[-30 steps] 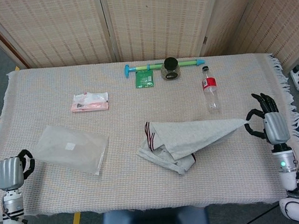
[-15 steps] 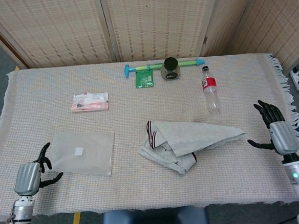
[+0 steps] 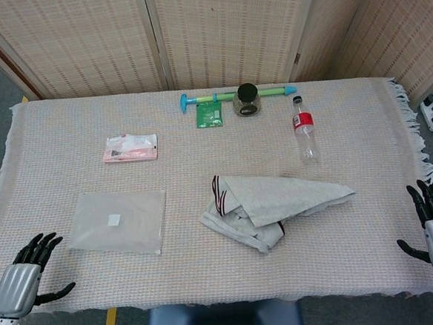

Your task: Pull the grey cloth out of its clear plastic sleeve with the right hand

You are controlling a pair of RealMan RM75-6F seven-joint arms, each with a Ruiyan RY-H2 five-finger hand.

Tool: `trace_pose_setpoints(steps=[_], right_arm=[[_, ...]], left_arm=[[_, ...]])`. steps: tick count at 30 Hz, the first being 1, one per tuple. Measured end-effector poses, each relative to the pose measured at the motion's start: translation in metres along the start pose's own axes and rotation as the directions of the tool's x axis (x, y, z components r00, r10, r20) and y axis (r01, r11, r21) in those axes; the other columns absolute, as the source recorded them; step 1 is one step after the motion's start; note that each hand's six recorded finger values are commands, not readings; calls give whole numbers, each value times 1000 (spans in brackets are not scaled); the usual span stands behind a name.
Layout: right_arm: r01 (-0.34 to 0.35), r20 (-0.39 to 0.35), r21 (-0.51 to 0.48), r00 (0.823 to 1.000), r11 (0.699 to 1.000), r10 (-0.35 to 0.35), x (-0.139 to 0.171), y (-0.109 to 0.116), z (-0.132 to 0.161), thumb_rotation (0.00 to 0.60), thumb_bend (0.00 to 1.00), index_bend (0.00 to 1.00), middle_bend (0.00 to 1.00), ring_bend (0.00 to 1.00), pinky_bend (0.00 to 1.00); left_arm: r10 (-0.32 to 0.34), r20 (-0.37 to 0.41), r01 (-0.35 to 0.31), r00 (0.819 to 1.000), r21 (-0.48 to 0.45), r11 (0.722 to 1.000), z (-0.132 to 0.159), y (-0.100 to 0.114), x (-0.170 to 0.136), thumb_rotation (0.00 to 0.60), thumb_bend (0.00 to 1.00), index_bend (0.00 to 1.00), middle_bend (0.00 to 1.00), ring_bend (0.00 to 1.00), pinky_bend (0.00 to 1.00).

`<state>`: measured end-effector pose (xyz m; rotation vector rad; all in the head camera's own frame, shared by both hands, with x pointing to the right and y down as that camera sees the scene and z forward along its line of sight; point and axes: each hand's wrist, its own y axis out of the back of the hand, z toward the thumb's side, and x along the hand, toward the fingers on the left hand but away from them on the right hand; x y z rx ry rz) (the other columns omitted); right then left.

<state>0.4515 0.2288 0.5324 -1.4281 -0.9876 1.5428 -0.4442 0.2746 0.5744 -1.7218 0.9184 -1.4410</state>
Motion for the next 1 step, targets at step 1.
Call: trace_pose_setpoints(steps=[1], right_arm=[[3,6,6,1000,1000,-3,1,1,-3,600,26,0,0,0,0]], left_arm=[[11,6,-11,1000,2,1000,0,3,-2,440,175,181,141,79,223]])
